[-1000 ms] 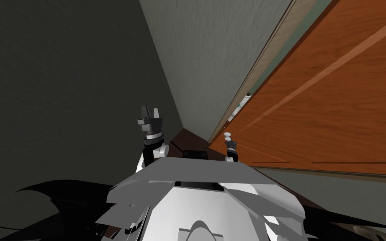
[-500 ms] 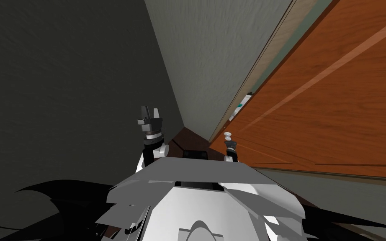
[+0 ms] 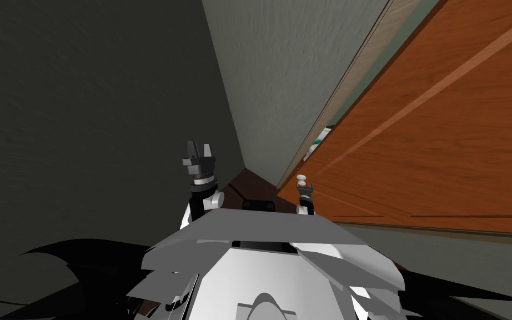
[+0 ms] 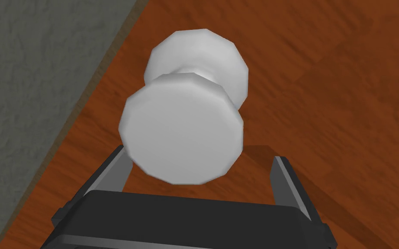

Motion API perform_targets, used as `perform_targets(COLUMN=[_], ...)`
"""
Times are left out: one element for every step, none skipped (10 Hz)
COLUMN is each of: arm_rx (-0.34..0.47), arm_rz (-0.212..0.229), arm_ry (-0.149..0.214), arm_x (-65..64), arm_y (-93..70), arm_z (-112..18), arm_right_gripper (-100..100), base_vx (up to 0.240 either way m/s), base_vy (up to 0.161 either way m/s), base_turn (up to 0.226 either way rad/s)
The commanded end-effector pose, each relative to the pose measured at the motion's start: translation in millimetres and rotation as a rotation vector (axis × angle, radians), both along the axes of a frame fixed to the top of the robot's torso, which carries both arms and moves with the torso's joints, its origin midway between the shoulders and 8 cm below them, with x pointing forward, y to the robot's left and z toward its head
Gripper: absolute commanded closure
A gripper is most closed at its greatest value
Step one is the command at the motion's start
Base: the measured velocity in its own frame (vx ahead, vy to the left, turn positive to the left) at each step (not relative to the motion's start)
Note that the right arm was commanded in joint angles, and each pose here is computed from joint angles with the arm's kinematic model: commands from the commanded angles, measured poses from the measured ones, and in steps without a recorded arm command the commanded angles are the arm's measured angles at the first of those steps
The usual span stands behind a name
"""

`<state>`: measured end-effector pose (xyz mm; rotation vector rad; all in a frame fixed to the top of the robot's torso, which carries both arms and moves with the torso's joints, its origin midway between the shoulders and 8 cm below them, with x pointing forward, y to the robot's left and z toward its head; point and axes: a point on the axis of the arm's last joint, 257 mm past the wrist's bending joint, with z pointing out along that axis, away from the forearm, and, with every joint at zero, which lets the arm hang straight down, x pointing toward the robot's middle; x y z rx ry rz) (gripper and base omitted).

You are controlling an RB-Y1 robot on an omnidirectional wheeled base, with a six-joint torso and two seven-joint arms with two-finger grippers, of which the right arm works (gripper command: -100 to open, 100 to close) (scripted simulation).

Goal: Pull the door open

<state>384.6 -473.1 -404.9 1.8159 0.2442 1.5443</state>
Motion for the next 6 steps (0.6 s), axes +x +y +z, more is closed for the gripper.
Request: perform_targets(arm_rx=[0.027,0.078,0.106,0.137,0.168,0.201], arm_rz=[0.003,0.001,-0.001,-0.002,-0.004,-0.005], arm_ry=[-0.016,-0.041,-0.054,-0.069,-0.084,-0.099], arm_x=[3.1,7.9,10.5,13.4,16.3,19.3], arm_y=[7.3,13.5,16.9,20.7,24.6,28.6], arm_z=[1.9,2.5,2.9,3.4,3.8,4.4], arm_right_gripper=[-100,-100,-100,-100,-100,-100], base_vx=[-0.108,-0.111,-0.122,-0.117,-0.107,-0.083], base_vy=[0.027,0.02,0.014,-0.002,-0.007,-0.016], base_turn=[0.029,0.013,0.016,0.011,0.011,0.012])
